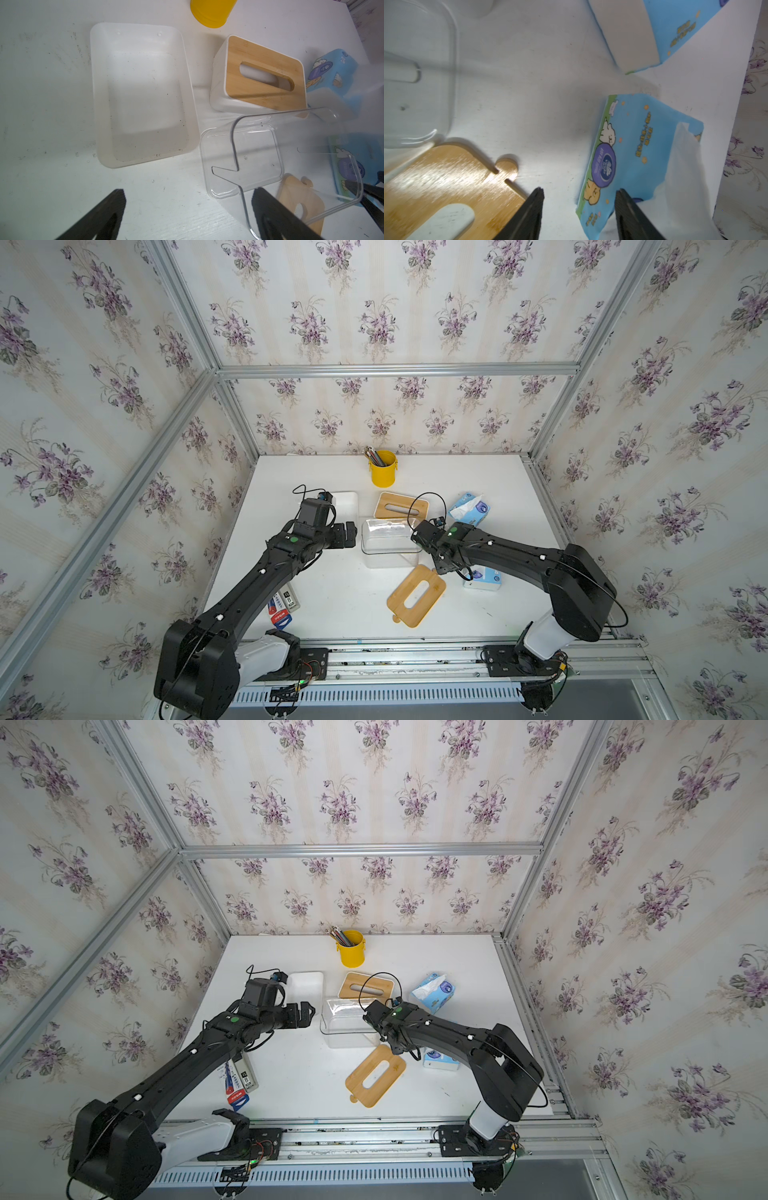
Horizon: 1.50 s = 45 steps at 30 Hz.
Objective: Put the tissue paper into the tissue box
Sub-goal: Pick up the paper towel from the center of the board.
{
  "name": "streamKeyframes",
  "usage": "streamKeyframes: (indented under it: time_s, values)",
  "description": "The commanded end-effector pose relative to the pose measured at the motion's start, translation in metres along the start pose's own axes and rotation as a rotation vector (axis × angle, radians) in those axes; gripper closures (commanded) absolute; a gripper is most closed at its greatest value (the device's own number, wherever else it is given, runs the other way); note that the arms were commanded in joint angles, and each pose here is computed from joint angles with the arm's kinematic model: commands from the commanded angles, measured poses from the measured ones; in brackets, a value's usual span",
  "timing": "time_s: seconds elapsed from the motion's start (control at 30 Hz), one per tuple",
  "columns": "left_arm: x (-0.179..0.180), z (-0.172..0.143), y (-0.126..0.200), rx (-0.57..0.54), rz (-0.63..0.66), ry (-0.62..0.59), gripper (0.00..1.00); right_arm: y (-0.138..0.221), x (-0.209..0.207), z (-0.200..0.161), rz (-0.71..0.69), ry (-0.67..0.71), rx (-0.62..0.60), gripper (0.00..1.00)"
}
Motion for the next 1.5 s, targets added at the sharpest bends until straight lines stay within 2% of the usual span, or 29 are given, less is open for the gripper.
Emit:
streamKeyframes:
  time_s: [0.0,0.17,0.37,0.7,1.03,1.23,1.47]
  values:
    - [-0.003,0.005,0.002,-0.021,-0.009,-0.012,0.01,-0.004,-0.013,0.0,-0.074,0.01,0.009,0.41]
    - [-0.002,0.004,0.003,-0.025,-0.005,-0.012,0.01,-0.016,-0.032,-0.002,-0.141,0.016,0.043,0.43]
    - [0.0,0.002,0.0,-0.016,0.001,-0.015,0.01,-0.032,-0.041,-0.001,-0.183,0.025,0.073,0.51]
    - [0.001,0.002,0.0,-0.018,0.005,-0.018,0.01,-0.052,-0.028,-0.011,-0.171,0.072,0.143,0.75]
    - [0.0,0.002,-0.002,-0.011,0.004,-0.016,0.01,-0.045,-0.035,-0.009,-0.188,0.097,0.132,1.0]
    - [0.001,0.003,-0.001,-0.012,0.009,-0.017,0.01,-0.035,-0.04,-0.006,-0.183,0.128,0.104,1.0]
    - [0.001,0.005,-0.001,-0.018,0.014,-0.017,0.01,-0.003,-0.041,0.009,-0.14,0.142,0.004,1.0]
Point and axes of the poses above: each gripper's point midway between its finger pads, its own y axis back along the fingers, its own x axis along the line the jaws close on, z = x × y, the point moved 3 cm from there along y, back along the fingers, and after that the axes turned 8 degrees about y, right-handed, at the moved point
